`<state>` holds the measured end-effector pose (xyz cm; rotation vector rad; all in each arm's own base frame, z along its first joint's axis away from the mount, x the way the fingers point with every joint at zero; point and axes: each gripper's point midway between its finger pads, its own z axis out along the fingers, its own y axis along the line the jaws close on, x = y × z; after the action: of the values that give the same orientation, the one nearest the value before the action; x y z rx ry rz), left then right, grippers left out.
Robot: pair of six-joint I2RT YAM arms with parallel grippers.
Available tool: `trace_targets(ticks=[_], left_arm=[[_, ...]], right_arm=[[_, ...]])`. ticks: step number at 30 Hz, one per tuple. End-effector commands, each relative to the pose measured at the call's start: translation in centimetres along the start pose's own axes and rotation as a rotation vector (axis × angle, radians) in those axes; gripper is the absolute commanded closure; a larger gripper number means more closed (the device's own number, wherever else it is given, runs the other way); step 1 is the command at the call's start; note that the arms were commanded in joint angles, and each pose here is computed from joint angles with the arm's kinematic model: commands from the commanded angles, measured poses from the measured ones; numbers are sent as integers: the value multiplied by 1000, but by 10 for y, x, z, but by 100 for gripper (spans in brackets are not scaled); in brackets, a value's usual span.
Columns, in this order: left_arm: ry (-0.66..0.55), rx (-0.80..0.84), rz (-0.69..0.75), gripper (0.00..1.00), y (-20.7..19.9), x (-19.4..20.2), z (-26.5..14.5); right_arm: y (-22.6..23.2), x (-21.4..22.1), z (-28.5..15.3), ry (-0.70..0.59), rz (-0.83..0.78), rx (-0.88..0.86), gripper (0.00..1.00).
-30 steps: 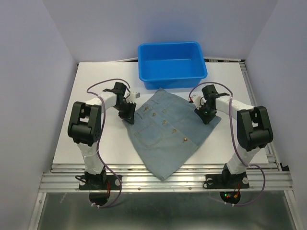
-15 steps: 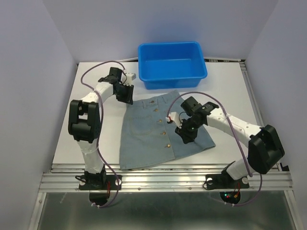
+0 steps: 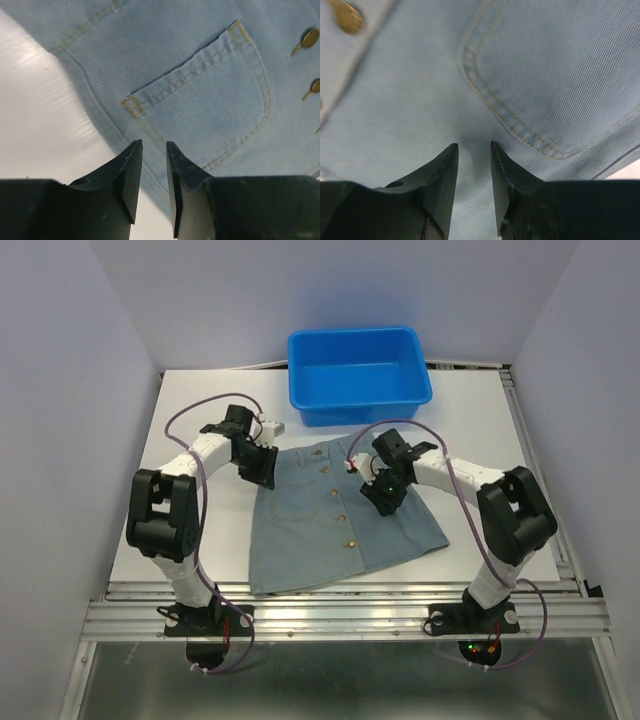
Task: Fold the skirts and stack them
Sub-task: Flatten the skirt out
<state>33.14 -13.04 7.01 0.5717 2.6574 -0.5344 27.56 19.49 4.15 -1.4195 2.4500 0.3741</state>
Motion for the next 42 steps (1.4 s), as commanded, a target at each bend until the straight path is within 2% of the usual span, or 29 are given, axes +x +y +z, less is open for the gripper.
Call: trace_targets(ticks=[1, 5, 9, 16, 19, 20, 24, 26, 29, 31, 33, 35, 38, 40, 42], left_arm=[[77, 57, 43, 65, -19, 17, 17], [66, 51, 50, 66, -19, 13, 25], [120, 45, 84, 68, -19, 31, 32], [284, -22, 288, 73, -40, 83, 47], [384, -2, 335, 75, -48, 109, 50], [409, 21, 346, 76, -52, 113, 48], [401, 146, 404, 78, -90, 111, 48], [381, 274, 439, 78, -126, 113, 43], [292, 420, 469, 74, -167, 98, 19], [188, 430, 506, 71, -179, 72, -1], [106, 352, 543, 68, -175, 44, -13], [43, 166, 557, 67, -146, 13, -19], [14, -17, 553, 67, -100, -13, -16], [28, -79, 525, 67, -71, -24, -10], [63, -171, 562, 69, -43, -27, -2]], right_arm=[[-15, 18, 8, 36, -28, 75, 62], [-11, 40, 12, 84, -2, 86, 62], [-23, 38, 8, 77, -1, 159, 61], [-86, 43, 40, 178, 68, 255, 62], [-121, 31, 43, 159, 104, 296, 62], [-130, 14, 39, 126, 98, 315, 62], [-148, -15, 37, 53, 122, 323, 61], [-145, -28, 35, 19, 152, 289, 61], [-141, -48, 12, -50, 152, 283, 61], [-135, -50, -2, -72, 150, 285, 60], [-126, -52, -28, -104, 146, 296, 59], [-111, -46, -48, -108, 156, 286, 58], [-92, -31, -52, -85, 199, 241, 57], [-81, -24, -50, -70, 228, 203, 57], [-67, -10, -42, -27, 270, 151, 57]])
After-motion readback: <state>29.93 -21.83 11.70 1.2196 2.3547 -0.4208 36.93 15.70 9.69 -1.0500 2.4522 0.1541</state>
